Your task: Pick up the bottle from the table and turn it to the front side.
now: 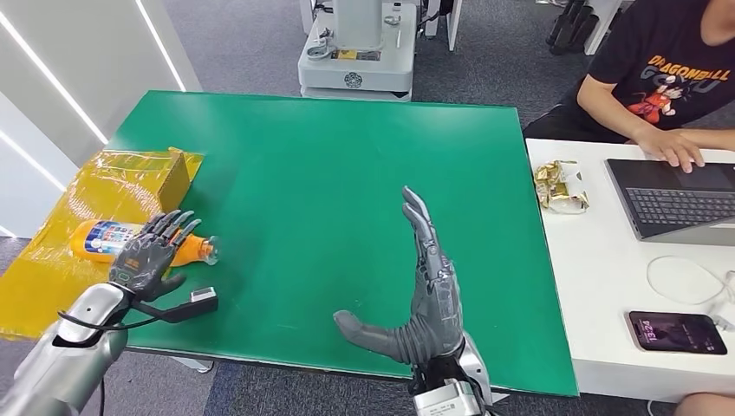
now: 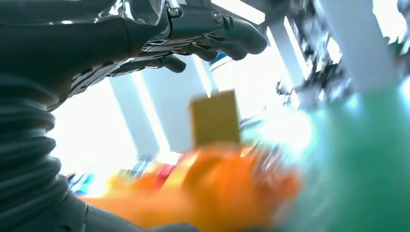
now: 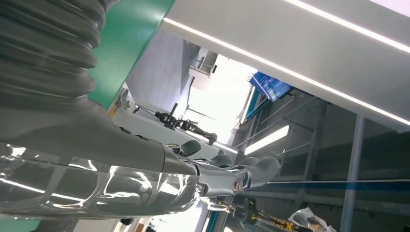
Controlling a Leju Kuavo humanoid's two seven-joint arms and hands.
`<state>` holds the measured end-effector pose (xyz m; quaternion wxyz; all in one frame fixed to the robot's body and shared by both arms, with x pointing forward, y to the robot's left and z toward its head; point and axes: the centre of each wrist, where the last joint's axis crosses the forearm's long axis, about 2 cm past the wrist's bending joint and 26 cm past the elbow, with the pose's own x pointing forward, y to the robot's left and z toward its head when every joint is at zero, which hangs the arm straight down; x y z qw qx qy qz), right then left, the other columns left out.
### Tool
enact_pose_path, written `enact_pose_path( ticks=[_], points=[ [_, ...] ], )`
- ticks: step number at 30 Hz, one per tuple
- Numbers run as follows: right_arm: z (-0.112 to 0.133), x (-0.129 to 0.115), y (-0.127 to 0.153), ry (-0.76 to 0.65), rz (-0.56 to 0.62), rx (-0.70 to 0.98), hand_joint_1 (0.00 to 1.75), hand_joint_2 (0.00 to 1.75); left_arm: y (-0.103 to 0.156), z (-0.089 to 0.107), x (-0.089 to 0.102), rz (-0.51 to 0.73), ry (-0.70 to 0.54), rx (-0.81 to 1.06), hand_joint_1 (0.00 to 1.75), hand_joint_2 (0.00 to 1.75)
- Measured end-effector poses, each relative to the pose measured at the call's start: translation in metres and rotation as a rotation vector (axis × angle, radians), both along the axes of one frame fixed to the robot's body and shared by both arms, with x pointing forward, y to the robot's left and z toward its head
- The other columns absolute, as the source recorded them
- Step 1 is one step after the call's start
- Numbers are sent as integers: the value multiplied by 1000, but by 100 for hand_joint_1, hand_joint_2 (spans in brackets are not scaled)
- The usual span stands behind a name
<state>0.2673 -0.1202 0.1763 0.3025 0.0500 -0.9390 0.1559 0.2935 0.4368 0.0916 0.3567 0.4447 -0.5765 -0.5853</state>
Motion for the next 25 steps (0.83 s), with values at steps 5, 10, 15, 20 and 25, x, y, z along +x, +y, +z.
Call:
enact_pose_path(
  ticks=[5,10,15,20,25],
  points=[
    [0,0,0,4,1,-9,0,175,-42,21,10,-146,-172,-317,0,175],
    [0,-2,0,-2,-2,-16,0,175,-90,36,17,-274,-316,-699,0,175],
    [0,-3,-1,3,-13,-11,0,175,-128,46,18,-314,-341,-1038,0,175],
    [0,-3,-2,10,-36,5,0,175,-194,59,17,-372,-285,-1566,0,175],
    [0,-4,0,15,-55,20,0,175,-243,65,8,-432,-173,-1903,0,175]
  ],
)
